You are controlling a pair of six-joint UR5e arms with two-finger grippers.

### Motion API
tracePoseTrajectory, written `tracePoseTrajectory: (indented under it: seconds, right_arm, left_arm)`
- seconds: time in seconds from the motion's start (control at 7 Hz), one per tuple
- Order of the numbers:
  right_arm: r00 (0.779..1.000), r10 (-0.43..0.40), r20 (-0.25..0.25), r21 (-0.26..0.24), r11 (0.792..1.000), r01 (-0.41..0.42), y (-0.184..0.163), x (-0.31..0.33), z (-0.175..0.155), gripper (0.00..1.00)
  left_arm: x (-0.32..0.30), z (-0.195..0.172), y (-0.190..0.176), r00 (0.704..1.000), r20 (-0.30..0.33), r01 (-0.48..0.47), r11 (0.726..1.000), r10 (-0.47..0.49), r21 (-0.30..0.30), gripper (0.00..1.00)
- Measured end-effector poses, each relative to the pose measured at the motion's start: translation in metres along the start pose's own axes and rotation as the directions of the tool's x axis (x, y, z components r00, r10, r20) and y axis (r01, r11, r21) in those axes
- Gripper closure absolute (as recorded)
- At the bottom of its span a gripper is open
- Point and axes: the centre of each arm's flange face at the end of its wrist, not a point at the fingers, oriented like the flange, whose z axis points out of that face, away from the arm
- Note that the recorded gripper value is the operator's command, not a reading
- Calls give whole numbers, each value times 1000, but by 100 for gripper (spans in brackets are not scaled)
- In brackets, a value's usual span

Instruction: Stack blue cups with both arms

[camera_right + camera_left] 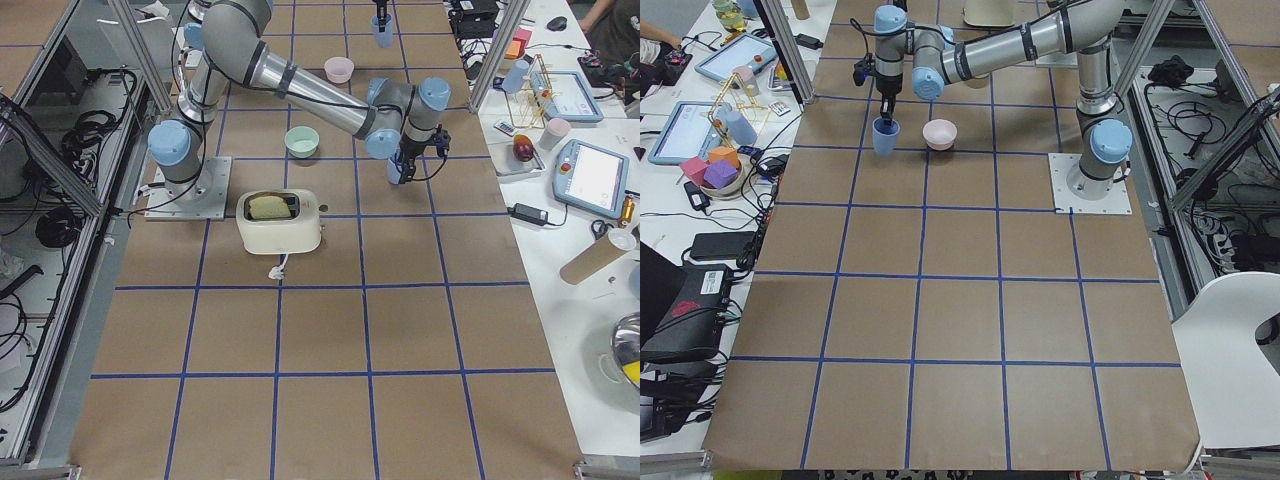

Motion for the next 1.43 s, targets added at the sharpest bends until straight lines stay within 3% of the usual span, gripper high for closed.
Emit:
tracePoseTrajectory:
  seconds: [0.43,0.57,0.86,1.0,1.14,1.43]
  right_arm:
    - [1000,-6,2,-36,999,6,2,0,6,100]
    - [1000,-5,3,-49,999,5,4,0,4,100]
    - [1000,1,4,-72,997,-1,16,-2,-21,100]
    - [1000,1,4,-73,997,-1,30,-7,-48,100]
    - [1000,-4,6,-75,997,4,45,-15,-74,100]
    - [1000,-1,3,-82,997,2,69,-54,-104,100]
  left_arm:
    - [175,15,67,997,-45,-69,997,68,-30,100]
    - [207,18,95,994,-43,-103,993,100,-63,100]
    - [228,21,149,990,-13,-141,971,142,-194,100]
    - [230,30,162,991,4,-126,963,131,-237,71]
    - [231,37,166,993,11,-114,960,120,-254,1]
    - [226,28,161,994,-4,-107,963,110,-246,0]
